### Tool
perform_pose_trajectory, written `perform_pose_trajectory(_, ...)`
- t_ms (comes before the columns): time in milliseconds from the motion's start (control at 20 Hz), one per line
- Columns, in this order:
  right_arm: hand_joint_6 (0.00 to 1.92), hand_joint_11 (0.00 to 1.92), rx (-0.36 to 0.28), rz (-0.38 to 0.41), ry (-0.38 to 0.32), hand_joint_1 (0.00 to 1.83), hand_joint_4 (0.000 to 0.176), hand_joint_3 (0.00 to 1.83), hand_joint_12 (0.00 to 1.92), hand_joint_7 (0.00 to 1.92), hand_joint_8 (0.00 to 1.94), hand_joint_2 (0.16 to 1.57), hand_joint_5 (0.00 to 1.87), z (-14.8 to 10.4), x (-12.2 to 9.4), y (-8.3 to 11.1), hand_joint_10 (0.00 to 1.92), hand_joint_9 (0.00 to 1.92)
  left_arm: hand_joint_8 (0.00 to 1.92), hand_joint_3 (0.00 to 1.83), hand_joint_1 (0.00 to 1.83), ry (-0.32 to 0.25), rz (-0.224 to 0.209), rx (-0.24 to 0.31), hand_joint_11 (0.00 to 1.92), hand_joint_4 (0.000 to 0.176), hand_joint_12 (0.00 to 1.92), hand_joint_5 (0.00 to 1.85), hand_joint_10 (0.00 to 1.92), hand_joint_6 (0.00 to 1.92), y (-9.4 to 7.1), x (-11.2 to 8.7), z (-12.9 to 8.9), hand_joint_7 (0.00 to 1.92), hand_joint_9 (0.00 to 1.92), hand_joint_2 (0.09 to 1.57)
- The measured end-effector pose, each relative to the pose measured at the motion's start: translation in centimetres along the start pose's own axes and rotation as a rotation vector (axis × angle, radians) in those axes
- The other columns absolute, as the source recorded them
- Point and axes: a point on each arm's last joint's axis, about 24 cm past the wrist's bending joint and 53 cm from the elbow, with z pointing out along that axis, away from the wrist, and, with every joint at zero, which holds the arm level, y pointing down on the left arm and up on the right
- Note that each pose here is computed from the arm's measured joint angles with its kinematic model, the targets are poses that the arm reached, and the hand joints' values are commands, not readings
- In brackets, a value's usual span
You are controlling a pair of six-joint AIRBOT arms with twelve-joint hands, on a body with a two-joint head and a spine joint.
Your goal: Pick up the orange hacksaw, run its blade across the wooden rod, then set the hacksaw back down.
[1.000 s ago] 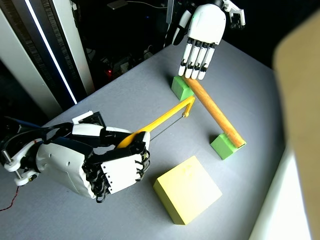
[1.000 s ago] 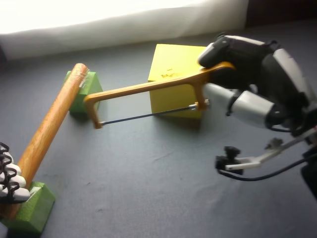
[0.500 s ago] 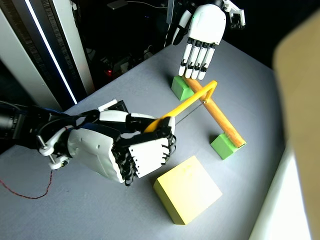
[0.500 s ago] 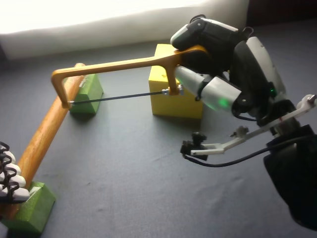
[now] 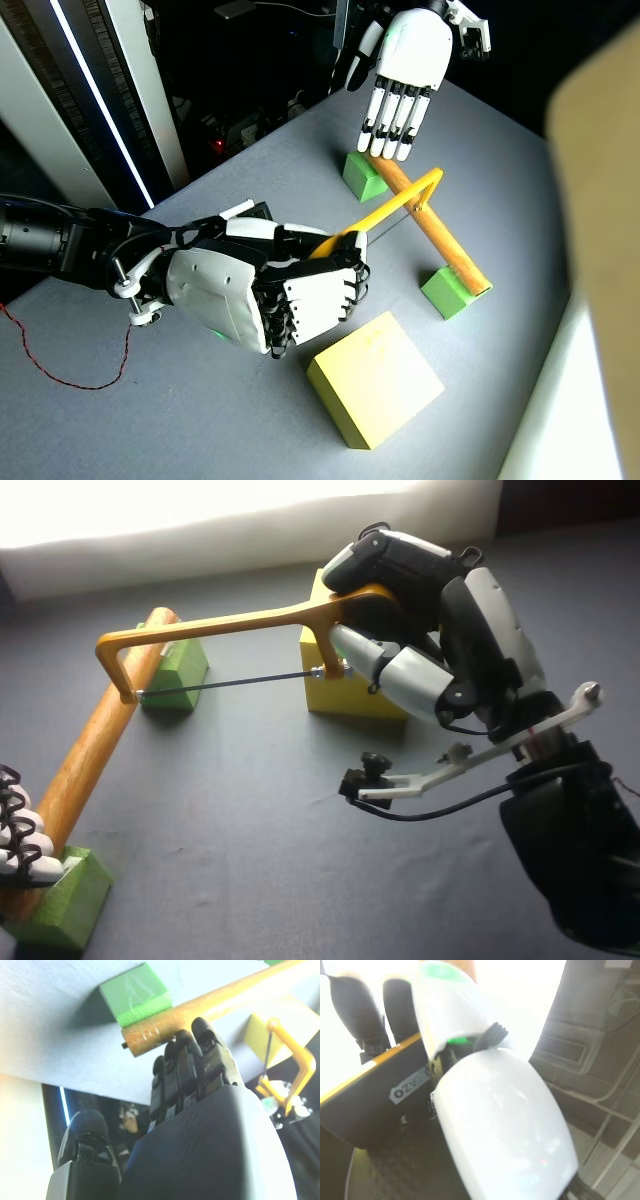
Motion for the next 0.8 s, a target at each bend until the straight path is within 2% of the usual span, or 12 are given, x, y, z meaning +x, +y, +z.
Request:
perform_pose_trajectory(50, 1.15, 1.0, 0.002, 0.0, -0.001, 1.37, 0.0, 0.0, 1.32, 0.86, 1.1, 1.16, 0.74, 0.0, 0.2, -0.3, 1.28, 0.98, 0.0, 0.0, 0.13, 0.001, 0.001, 0.0, 0.0, 0.0, 0.44, 0.14, 0.0, 0.0, 0.0, 0.0, 0.0, 0.19, 0.18, 1.29)
perform_pose_trajectory(250, 1.16, 0.98, 0.011, -0.001, 0.006, 1.37, 0.0, 0.0, 1.31, 0.84, 1.11, 1.17, 0.73, -0.1, 1.3, -1.3, 1.28, 0.97, 0.0, 0.0, 0.13, 0.001, 0.003, -0.003, 0.0, 0.0, 0.41, 0.14, 0.0, 0.0, 0.2, 0.0, -0.1, 0.21, 0.2, 1.29)
perform_pose_trajectory(350, 1.15, 0.99, 0.018, -0.001, -0.006, 1.37, 0.0, 0.0, 1.3, 0.85, 1.11, 1.16, 0.74, -0.1, 1.5, -1.9, 1.26, 0.98, 0.01, 0.0, 0.18, 0.001, 0.003, -0.003, 0.0, 0.0, 0.53, 0.18, 0.01, 0.01, 0.2, 0.0, -0.1, 0.24, 0.23, 1.27)
perform_pose_trajectory(450, 1.13, 1.0, 0.017, 0.001, -0.013, 1.37, 0.0, 0.0, 1.29, 0.88, 1.08, 1.16, 0.74, -0.1, 1.7, -2.2, 1.28, 0.98, 0.0, 0.0, 0.19, 0.001, 0.002, -0.002, 0.0, 0.0, 0.47, 0.16, 0.0, 0.0, 0.2, 0.0, -0.1, 0.21, 0.2, 1.28)
perform_pose_trajectory(650, 1.17, 0.98, 0.019, 0.005, -0.022, 1.37, 0.0, 0.0, 1.29, 0.84, 1.12, 1.16, 0.73, 0.0, 2.3, -2.8, 1.26, 0.98, 0.0, 0.0, 0.14, 0.001, 0.002, -0.001, 0.0, 0.0, 0.52, 0.19, 0.0, 0.01, 0.2, 0.0, -0.1, 0.23, 0.21, 1.28)
perform_pose_trajectory(800, 1.15, 0.99, 0.028, 0.006, -0.028, 1.37, 0.0, 0.0, 1.26, 0.87, 1.08, 1.15, 0.75, -0.2, 2.9, -3.5, 1.24, 0.99, 0.0, 0.0, 0.17, 0.001, 0.003, 0.002, 0.0, 0.0, 0.46, 0.19, 0.0, 0.0, 0.3, -0.1, -0.1, 0.23, 0.2, 1.28)
